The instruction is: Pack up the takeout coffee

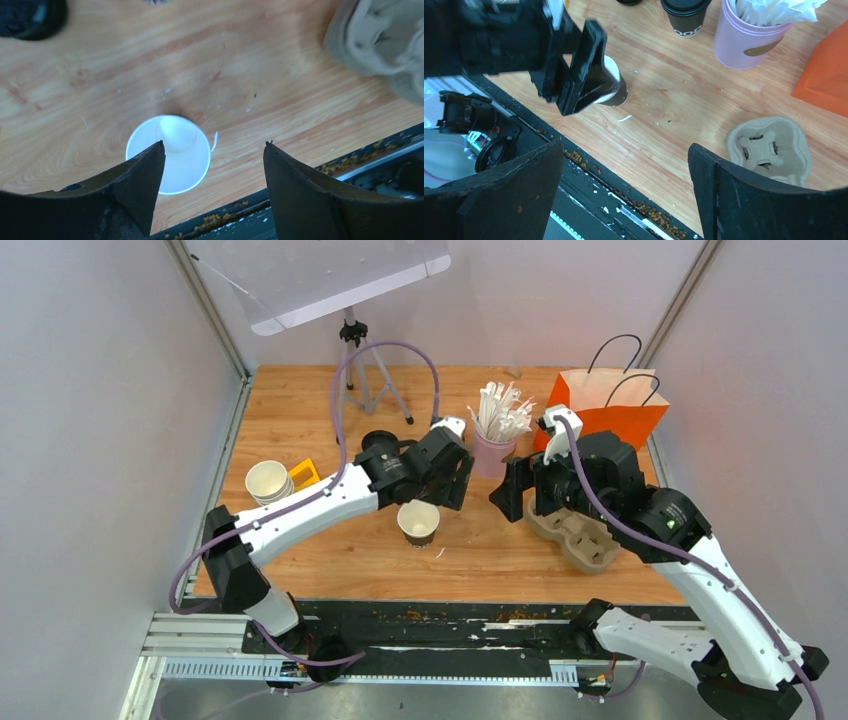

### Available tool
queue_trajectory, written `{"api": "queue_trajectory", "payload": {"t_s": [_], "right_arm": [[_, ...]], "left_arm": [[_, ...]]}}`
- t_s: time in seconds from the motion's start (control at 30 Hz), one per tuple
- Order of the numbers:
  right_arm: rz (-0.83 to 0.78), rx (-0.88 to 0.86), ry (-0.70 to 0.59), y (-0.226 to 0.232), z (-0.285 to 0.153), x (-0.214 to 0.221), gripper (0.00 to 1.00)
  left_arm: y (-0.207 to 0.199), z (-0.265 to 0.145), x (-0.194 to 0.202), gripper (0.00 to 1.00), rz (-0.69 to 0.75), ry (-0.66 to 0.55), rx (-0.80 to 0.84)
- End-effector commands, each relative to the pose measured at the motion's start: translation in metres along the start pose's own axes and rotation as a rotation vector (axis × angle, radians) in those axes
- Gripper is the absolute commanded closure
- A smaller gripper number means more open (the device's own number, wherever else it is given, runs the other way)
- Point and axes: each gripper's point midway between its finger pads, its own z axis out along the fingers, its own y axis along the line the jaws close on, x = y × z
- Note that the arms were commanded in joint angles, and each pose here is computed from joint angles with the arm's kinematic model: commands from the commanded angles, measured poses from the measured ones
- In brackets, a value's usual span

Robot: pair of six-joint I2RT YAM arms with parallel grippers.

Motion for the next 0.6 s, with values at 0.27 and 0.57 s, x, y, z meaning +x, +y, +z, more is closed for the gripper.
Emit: {"api": "queue_trajectory", "payload": {"t_s": [0.27,0.57], "right_arm": [[0.02,0.004,-0.1,-0.002,-0.02,-0.014,0.06],[0.064,0.026,-0.126,0.002,-0.014,-0.037,0.07]], "left_arm": [[0.098,0.015,-0.028,0.11,-0.291,-0.023,-0.322],[0.172,0.058,-0.052,0.33,-0.765,-0.22,-0.33]]}}
